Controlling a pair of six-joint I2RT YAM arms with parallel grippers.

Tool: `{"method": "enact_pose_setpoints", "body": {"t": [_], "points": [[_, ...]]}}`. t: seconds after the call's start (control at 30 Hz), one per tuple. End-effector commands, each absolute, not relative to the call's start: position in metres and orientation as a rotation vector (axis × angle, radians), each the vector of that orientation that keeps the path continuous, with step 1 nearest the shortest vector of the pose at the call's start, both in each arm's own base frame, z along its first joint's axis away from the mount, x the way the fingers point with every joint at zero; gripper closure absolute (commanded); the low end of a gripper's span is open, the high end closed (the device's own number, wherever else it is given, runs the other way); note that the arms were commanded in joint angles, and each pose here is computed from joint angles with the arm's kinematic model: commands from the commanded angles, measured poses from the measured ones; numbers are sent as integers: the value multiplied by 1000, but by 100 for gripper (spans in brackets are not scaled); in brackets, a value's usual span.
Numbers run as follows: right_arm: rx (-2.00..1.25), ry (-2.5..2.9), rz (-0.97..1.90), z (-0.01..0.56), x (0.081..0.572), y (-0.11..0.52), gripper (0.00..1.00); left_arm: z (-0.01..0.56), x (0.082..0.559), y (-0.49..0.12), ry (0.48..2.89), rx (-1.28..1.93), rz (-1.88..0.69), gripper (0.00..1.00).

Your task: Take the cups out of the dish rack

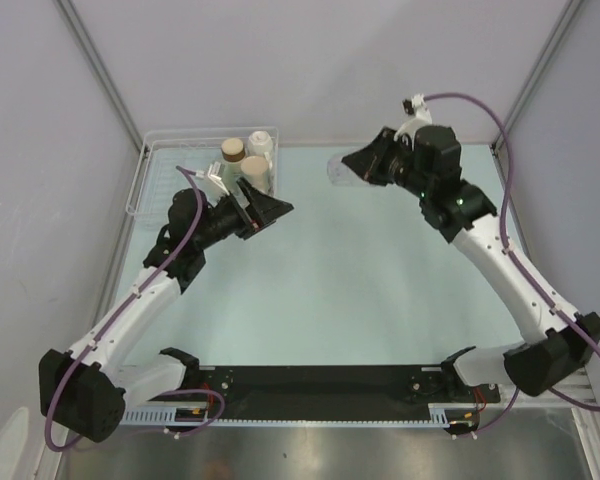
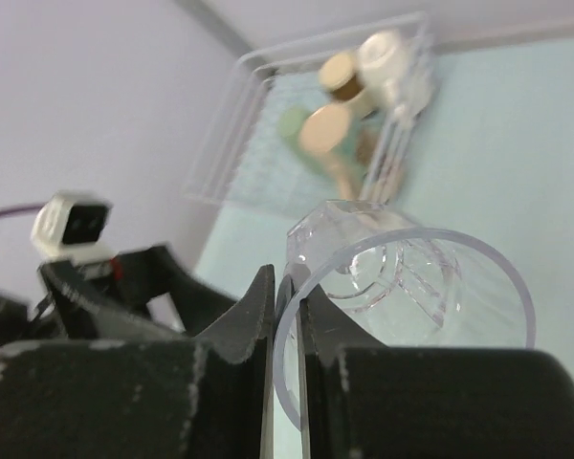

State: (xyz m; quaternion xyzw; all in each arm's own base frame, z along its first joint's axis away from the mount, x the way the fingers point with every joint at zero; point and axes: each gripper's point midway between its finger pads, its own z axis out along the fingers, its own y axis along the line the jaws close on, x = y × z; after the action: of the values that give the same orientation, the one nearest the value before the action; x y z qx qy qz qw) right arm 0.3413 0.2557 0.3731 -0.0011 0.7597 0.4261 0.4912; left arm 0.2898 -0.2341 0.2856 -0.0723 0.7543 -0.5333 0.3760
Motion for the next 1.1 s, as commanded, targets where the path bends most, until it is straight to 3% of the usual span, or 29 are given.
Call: {"method": "enact_pose_setpoints", "body": {"t": [0.0, 0.1, 0.17, 0.33, 0.63, 1.07], "points": [[13, 2015, 567, 361, 390, 212, 100, 254, 293, -198, 2091, -291, -1002, 0], [95, 2112, 279, 328, 434, 184, 100, 249, 286, -187, 2128, -288, -901, 0], [183, 2086, 179, 338, 460, 165, 100, 239, 282, -178, 2163, -329, -843, 0], [305, 2212, -86, 271, 515, 130, 100, 217, 260, -161, 2247, -383, -763, 0], [411, 2117, -181, 252, 572, 94, 100, 190, 232, -156, 2327, -357, -731, 0], [514, 2183, -149, 164, 620, 59, 100, 160, 229, -155, 2414, -326, -655, 0]]}}
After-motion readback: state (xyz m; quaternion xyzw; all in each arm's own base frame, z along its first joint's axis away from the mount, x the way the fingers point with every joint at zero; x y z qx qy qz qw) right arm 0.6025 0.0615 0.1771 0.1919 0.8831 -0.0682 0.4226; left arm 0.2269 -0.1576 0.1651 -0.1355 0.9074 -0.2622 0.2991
